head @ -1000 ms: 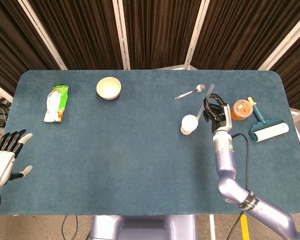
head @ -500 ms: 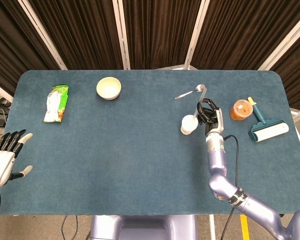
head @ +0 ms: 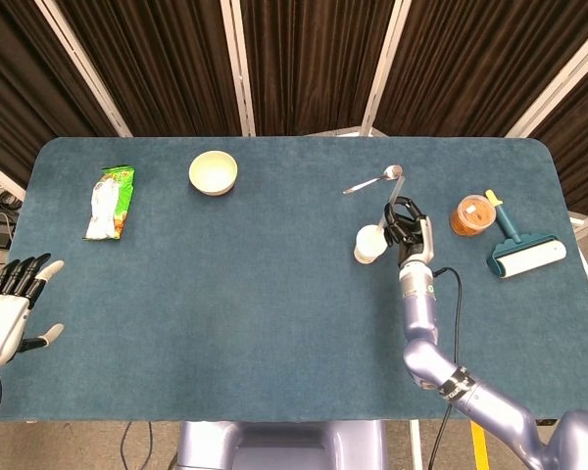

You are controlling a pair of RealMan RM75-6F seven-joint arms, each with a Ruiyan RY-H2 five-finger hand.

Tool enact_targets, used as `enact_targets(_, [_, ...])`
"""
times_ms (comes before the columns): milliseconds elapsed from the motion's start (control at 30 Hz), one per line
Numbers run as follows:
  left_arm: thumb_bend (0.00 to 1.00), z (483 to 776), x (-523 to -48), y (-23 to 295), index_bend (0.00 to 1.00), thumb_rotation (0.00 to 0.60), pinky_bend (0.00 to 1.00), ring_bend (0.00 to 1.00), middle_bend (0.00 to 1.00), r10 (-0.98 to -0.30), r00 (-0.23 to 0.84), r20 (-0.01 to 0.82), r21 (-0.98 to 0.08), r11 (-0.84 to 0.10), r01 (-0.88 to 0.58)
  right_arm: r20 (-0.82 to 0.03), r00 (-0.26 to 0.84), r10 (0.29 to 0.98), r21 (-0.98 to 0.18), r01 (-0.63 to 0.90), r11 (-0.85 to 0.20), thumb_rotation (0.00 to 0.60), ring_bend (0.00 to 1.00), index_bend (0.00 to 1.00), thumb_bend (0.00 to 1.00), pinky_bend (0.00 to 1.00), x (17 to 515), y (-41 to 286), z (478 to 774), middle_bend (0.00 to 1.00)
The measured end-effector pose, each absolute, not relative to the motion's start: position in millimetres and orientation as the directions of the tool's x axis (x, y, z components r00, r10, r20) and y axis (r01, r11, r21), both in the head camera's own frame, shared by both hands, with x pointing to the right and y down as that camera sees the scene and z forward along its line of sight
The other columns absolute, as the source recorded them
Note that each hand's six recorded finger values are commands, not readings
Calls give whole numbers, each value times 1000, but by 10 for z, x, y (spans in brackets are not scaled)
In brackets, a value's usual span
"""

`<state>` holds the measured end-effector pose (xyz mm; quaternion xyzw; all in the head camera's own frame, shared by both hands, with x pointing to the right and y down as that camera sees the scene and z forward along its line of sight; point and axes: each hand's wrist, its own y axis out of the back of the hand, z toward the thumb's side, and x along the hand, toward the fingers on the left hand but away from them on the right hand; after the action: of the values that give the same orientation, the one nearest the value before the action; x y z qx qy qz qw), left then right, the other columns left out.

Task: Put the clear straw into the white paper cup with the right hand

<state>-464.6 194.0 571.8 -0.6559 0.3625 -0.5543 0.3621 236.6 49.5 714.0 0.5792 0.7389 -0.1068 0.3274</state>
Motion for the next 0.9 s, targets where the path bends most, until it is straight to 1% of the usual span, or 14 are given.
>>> enact_targets(333, [240, 5718, -4645, 1939, 111, 600, 0, 0, 0, -877, 123, 465, -877, -475, -74, -609, -101, 787, 232, 926, 298, 600, 983, 591, 315, 859, 2335, 570, 7233, 1000])
enact_targets(533, [237, 5717, -4645, 1941, 112, 600, 0, 0, 0, -876, 123, 466, -876, -476, -75, -612, -93, 786, 232, 928, 290, 600, 983, 591, 297, 854, 2332, 627, 7270, 1000])
enact_targets(900, [237, 5715, -4645, 1944, 111, 600, 0, 0, 0, -876, 124, 466, -876, -476, -76, -611, -97, 786, 231, 928, 294, 600, 983, 591, 295, 854, 2391, 658, 7263, 1000])
